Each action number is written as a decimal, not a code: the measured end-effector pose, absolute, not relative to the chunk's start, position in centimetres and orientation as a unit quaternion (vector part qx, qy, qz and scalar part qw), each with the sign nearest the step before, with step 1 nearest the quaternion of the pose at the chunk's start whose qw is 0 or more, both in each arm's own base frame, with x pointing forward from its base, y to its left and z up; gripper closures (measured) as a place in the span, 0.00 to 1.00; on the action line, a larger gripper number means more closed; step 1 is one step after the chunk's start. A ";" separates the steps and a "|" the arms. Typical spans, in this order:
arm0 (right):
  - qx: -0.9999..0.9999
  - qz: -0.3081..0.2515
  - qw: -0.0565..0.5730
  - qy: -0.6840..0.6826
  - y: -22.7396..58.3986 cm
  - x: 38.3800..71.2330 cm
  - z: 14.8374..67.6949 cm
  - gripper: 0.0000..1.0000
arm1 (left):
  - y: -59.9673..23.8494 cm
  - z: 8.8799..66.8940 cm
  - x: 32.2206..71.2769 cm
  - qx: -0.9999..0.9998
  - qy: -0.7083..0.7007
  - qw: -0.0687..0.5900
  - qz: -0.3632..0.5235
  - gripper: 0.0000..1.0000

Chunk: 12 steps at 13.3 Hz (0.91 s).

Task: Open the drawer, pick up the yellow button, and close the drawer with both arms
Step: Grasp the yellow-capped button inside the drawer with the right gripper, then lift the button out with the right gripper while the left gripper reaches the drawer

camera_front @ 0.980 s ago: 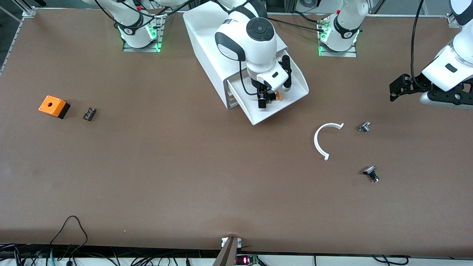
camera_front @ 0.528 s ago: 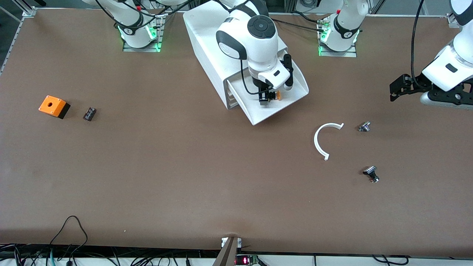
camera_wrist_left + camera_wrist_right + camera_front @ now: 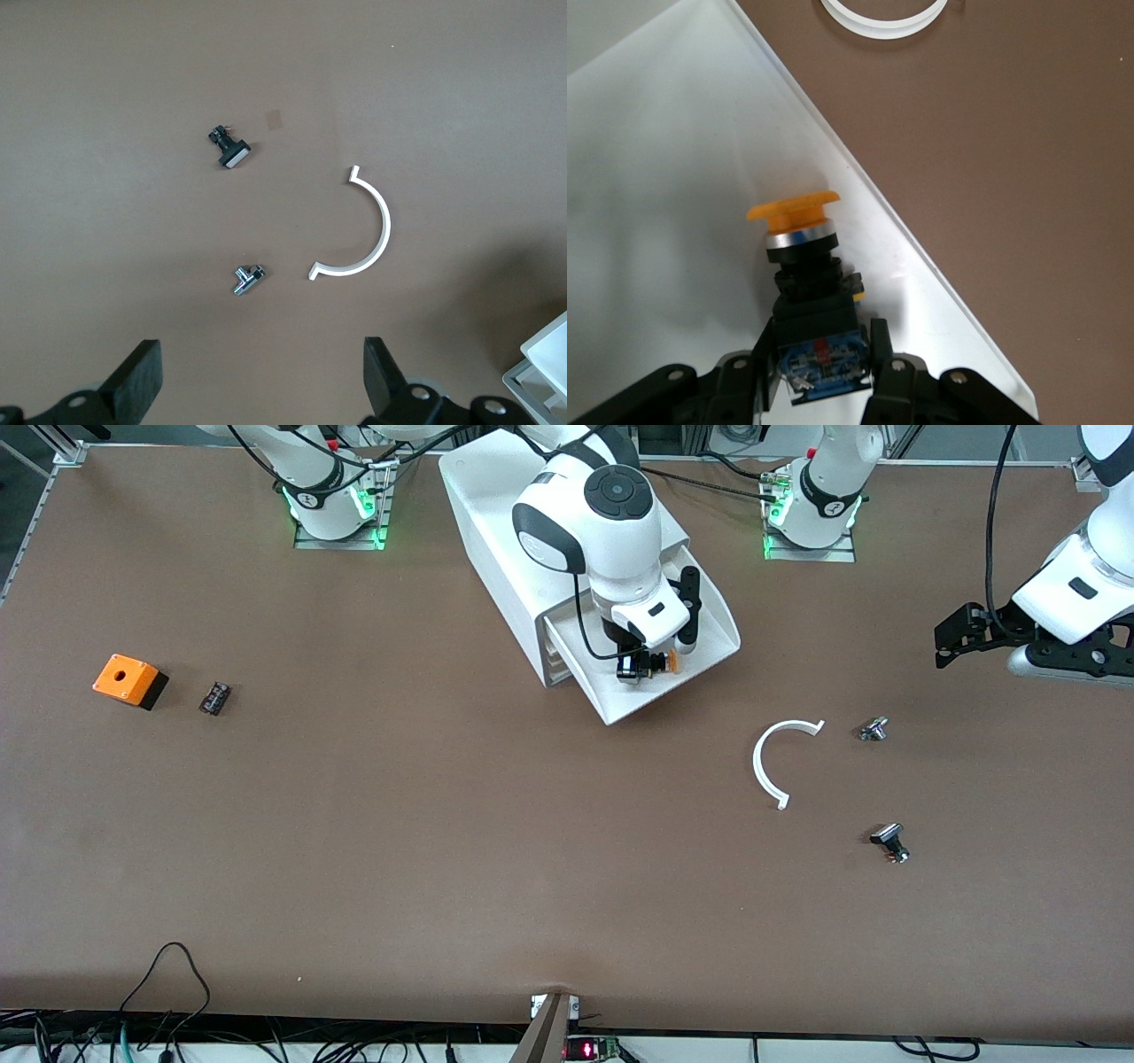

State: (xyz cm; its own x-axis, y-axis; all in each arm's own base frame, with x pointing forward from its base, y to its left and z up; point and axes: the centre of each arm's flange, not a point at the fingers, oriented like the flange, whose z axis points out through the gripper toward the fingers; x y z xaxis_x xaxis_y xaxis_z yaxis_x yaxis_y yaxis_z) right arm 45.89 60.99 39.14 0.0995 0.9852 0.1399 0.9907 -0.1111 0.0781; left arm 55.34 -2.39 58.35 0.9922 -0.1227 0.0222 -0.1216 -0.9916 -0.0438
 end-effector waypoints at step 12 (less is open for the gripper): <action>-0.780 -0.126 -0.026 -0.613 55.4 48.8 50.5 0.57 | -3.0 58.3 55.3 -0.998 0.066 0.021 -0.012 0.00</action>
